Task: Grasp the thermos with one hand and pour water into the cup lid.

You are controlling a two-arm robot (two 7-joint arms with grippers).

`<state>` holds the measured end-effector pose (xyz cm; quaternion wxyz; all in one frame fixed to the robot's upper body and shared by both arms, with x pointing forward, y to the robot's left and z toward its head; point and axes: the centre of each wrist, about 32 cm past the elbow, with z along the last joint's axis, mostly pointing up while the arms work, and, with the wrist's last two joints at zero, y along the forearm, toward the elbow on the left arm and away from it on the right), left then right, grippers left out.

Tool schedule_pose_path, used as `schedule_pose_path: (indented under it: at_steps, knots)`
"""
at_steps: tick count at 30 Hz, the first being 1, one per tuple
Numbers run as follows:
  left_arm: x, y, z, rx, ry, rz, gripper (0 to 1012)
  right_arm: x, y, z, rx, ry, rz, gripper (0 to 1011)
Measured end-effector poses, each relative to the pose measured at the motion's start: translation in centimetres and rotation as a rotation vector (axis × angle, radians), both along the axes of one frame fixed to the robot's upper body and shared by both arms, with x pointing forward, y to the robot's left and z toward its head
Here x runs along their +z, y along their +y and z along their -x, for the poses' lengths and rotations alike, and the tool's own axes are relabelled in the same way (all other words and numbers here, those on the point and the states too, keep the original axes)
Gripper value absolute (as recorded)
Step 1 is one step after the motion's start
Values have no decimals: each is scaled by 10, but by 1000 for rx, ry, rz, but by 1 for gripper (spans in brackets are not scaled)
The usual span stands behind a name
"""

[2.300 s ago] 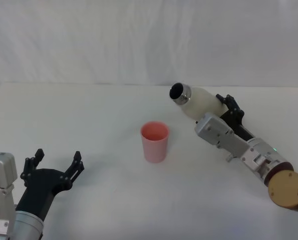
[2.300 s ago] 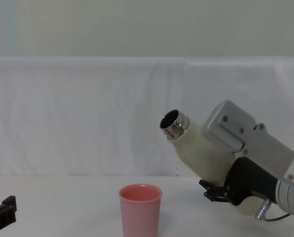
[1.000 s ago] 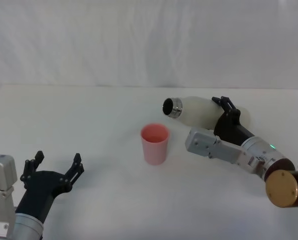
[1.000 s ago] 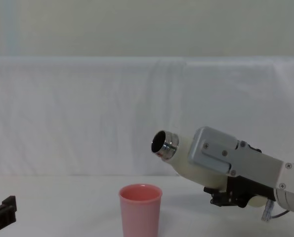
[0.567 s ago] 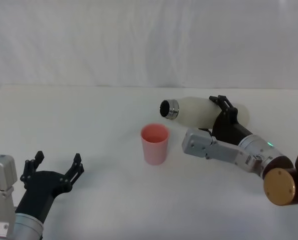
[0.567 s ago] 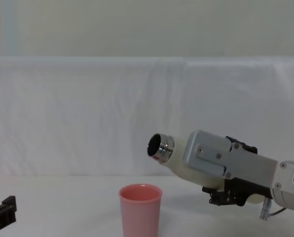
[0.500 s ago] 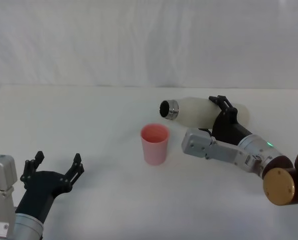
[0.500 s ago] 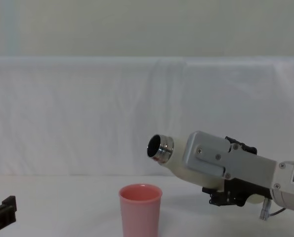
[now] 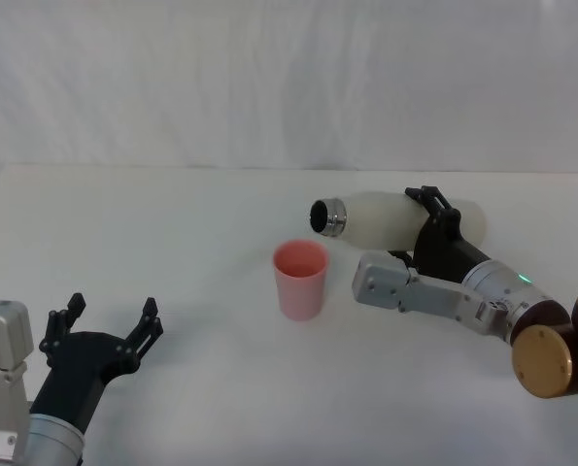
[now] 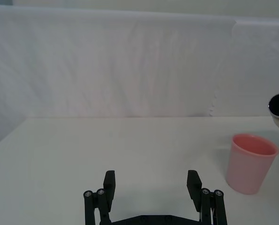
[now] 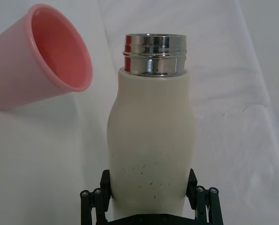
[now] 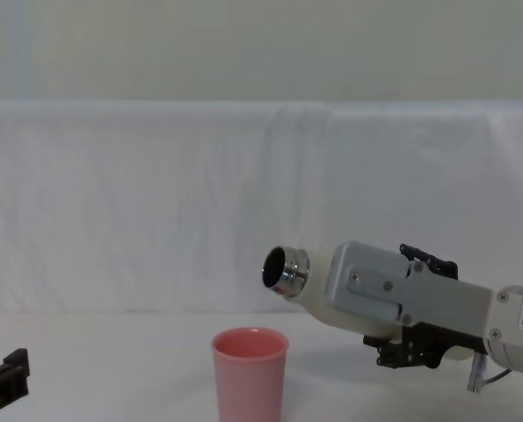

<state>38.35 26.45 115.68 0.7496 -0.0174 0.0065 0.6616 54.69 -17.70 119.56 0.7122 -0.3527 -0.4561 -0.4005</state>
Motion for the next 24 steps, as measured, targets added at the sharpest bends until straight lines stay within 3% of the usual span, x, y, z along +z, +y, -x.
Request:
schedule_pose_path:
  at_steps: [24]
  knots:
    - [0, 0, 0, 0, 0, 0, 1001, 5, 1, 0, 21, -41, 119, 951]
